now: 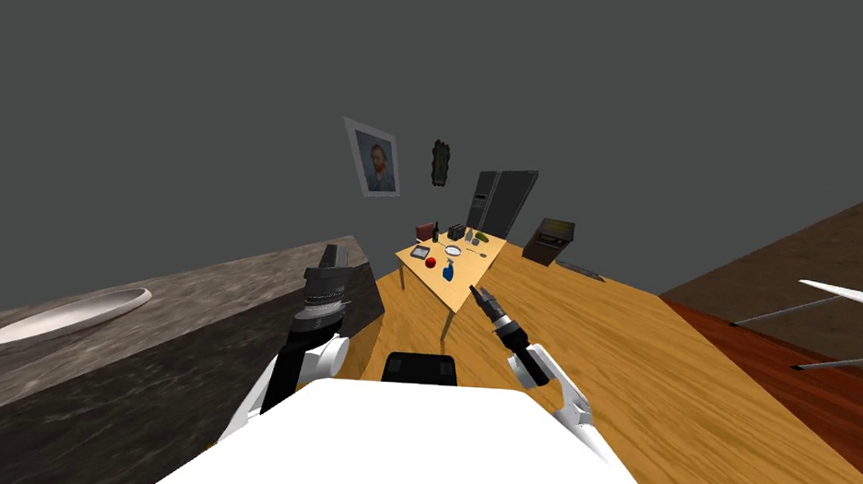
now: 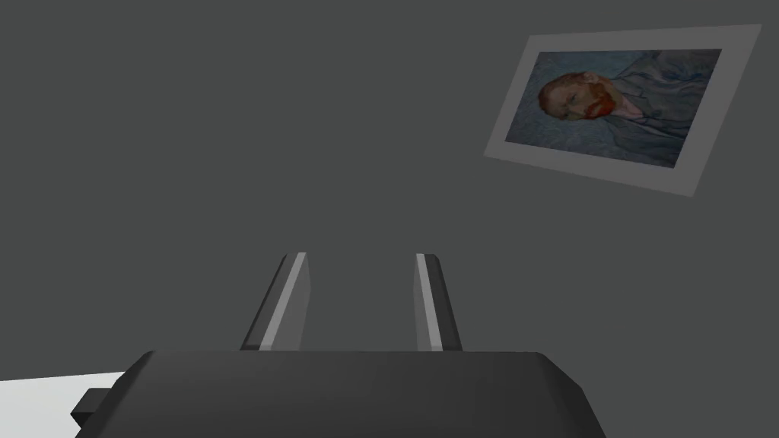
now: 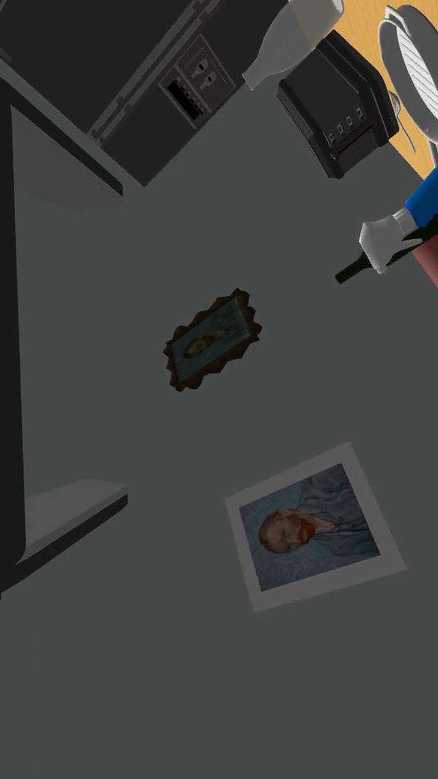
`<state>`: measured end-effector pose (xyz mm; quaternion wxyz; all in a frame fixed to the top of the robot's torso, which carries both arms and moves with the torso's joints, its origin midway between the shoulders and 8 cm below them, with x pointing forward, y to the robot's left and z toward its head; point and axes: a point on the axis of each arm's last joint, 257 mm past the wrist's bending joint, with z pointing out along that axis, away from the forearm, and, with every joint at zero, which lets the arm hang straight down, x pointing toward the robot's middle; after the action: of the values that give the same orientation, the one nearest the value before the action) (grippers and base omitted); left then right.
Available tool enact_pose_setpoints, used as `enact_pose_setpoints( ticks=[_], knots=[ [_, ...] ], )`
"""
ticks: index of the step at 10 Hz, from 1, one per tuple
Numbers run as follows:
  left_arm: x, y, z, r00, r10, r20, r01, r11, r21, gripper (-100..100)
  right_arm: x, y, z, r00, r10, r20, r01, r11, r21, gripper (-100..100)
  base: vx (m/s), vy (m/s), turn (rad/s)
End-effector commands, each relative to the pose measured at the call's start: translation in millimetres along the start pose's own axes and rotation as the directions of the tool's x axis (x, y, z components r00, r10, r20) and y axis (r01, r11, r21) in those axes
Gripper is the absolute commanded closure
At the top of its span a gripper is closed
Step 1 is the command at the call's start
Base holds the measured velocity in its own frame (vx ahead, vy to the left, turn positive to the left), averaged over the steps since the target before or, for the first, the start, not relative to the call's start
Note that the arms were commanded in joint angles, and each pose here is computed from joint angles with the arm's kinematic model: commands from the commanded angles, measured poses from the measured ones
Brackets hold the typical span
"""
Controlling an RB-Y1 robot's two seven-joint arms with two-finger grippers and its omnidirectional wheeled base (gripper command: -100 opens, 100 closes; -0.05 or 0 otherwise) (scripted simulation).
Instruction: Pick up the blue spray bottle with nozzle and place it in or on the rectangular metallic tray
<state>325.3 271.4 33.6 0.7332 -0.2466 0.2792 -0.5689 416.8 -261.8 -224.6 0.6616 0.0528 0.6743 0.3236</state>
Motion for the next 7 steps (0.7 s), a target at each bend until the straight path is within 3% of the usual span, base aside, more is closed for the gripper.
enact_pose_setpoints(
  ticks=[1,5,7],
  knots=[
    [0.0,0,0.0,1.000,0.000,0.000,0.000,1.000,0.000,0,12,-15,-0.4,0.998,-0.040,-0.048,0.041,0.999,0.015,-100,0.001,-0.008,0.213],
    [0.0,0,0.0,1.000,0.000,0.000,0.000,1.000,0.000,0,32,-49,-9.6,0.985,-0.101,-0.142,0.109,0.993,0.051,-100,0.006,-0.020,0.191],
    [0.0,0,0.0,1.000,0.000,0.000,0.000,1.000,0.000,0,44,-76,-15.9,0.962,-0.160,-0.220,0.178,0.982,0.065,-100,0.015,-0.031,0.276]
  ],
)
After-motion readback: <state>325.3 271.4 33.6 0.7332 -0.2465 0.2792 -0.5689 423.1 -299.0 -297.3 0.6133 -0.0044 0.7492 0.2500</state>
